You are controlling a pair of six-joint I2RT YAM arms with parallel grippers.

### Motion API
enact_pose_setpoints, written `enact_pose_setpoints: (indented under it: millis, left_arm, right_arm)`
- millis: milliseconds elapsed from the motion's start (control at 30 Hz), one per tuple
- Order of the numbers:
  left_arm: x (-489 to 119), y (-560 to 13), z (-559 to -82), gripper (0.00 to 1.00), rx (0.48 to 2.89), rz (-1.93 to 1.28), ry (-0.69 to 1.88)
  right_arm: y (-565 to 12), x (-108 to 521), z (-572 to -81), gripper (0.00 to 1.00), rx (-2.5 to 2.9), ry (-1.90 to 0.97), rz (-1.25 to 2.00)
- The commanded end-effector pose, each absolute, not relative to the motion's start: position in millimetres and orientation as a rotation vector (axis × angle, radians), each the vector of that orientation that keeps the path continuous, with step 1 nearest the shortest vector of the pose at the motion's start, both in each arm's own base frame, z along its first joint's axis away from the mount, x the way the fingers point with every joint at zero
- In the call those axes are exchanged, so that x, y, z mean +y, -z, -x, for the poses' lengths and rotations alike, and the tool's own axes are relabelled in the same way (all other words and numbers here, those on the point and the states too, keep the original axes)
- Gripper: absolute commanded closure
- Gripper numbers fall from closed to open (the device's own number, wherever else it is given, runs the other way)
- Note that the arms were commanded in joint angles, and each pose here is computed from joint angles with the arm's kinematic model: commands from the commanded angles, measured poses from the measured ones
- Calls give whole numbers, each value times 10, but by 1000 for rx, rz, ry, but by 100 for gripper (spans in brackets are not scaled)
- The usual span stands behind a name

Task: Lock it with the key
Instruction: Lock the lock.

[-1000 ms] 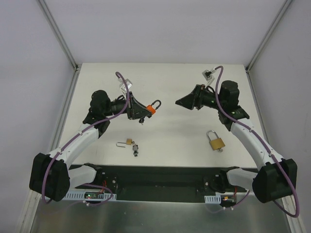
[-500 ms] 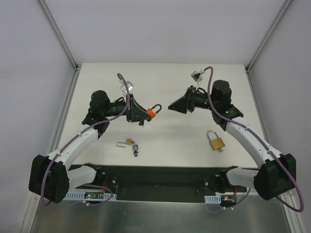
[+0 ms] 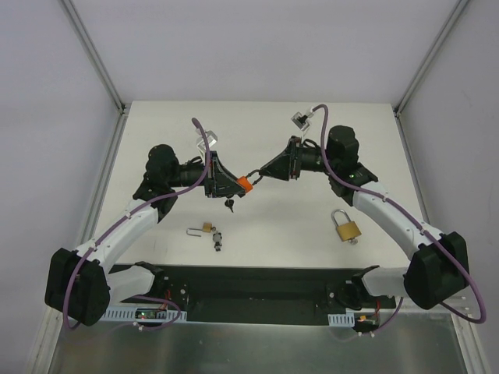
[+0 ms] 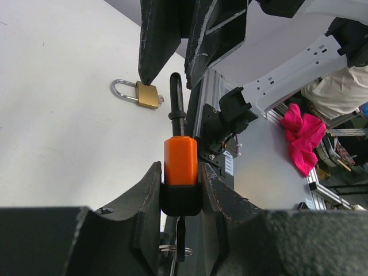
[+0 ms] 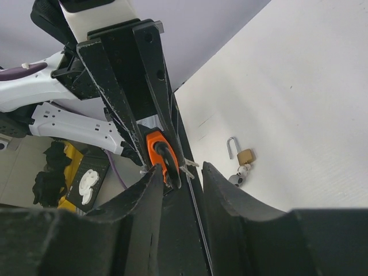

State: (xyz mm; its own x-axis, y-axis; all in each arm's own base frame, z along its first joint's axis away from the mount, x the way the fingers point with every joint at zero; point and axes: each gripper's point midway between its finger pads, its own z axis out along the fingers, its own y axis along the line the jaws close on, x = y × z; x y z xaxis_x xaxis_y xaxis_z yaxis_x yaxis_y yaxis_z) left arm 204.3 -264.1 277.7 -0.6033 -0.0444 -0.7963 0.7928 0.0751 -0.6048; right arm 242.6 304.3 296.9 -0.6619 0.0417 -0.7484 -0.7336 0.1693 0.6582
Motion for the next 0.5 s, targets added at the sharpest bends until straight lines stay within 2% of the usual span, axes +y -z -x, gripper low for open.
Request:
enact_pose_setpoints:
  millis: [0,333,367,467]
  left_arm:
    - [-2652,-3138,-1941,100,1541,-853,1583]
    - [-2672,-3187,-1960,100,1534,-856,1597]
    - [-2671,-3198,-1954,100,1528,-860,1596]
    - [-2671,-3204,-1949,100,1524,-864,1597]
  right_arm:
    - [-3309,3106,-2366,65,1665,-1580,750]
    - [-3317,3206,-2211,66,1623,-1633,839]
    - [-3303,3206,-2222,68,1625,-1631,838]
    - [-3294,3207,-2216,82,1623,-1629,843]
